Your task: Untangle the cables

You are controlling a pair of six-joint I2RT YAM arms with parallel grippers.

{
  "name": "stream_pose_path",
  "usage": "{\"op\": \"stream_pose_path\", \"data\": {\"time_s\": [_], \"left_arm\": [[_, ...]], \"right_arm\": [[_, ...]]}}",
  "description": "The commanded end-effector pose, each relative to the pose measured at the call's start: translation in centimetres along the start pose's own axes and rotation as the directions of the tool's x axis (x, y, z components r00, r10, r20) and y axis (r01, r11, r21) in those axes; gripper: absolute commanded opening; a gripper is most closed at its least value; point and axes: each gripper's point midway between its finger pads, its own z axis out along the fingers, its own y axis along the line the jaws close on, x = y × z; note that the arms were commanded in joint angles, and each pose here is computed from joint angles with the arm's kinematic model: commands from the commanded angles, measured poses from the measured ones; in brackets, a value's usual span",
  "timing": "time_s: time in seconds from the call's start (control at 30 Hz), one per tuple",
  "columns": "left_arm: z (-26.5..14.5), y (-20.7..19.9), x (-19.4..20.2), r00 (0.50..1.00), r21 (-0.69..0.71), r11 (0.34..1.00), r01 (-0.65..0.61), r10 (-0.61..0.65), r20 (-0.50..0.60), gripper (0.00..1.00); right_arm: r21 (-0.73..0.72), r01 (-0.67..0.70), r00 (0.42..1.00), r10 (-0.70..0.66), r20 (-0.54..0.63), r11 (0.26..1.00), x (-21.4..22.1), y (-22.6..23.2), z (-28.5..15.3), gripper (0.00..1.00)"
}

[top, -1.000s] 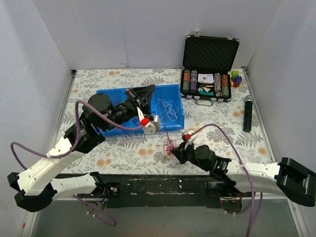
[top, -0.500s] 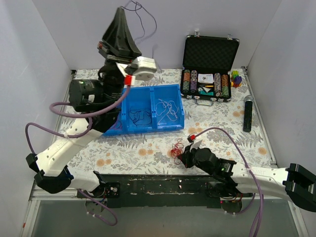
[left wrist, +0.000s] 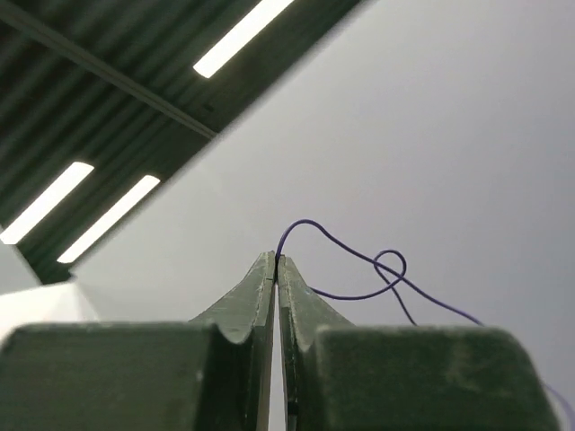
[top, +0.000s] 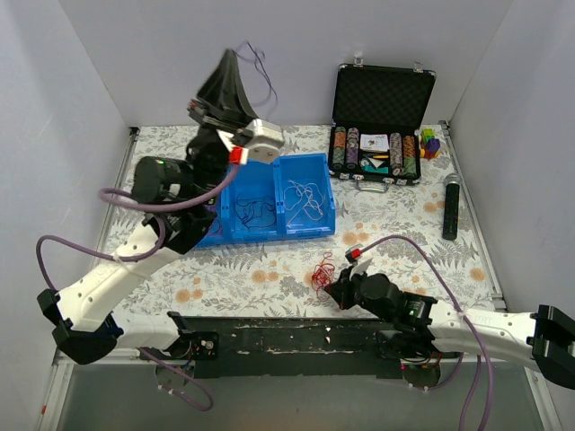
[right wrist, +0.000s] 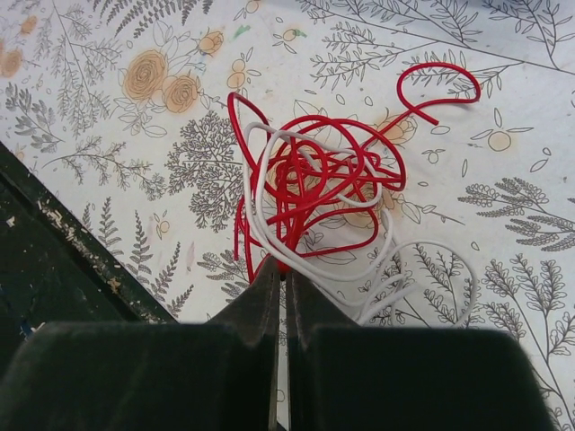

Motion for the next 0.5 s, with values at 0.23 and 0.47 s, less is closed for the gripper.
{"op": "stream_pose_path", "data": {"time_s": [0.23, 0.47], "left_arm": [[-14.5, -15.5, 16.0, 0.892, 0.352, 0.918, 0.181, -0.003, -0.452, 0.0], [-17.4, -17.7, 21.4, 0.849, 0.377, 0.908, 0.182, 0.048, -0.526, 0.0]], "right_arm": [[-0.048, 0.017, 0.999, -0.015, 0.05, 0.999, -0.8, 0.7, -0.7, 0.01], [-0.059, 0.053, 0.998, -0.051, 0.041, 0.997, -1.1, 1.1, -0.8, 0.01]]}}
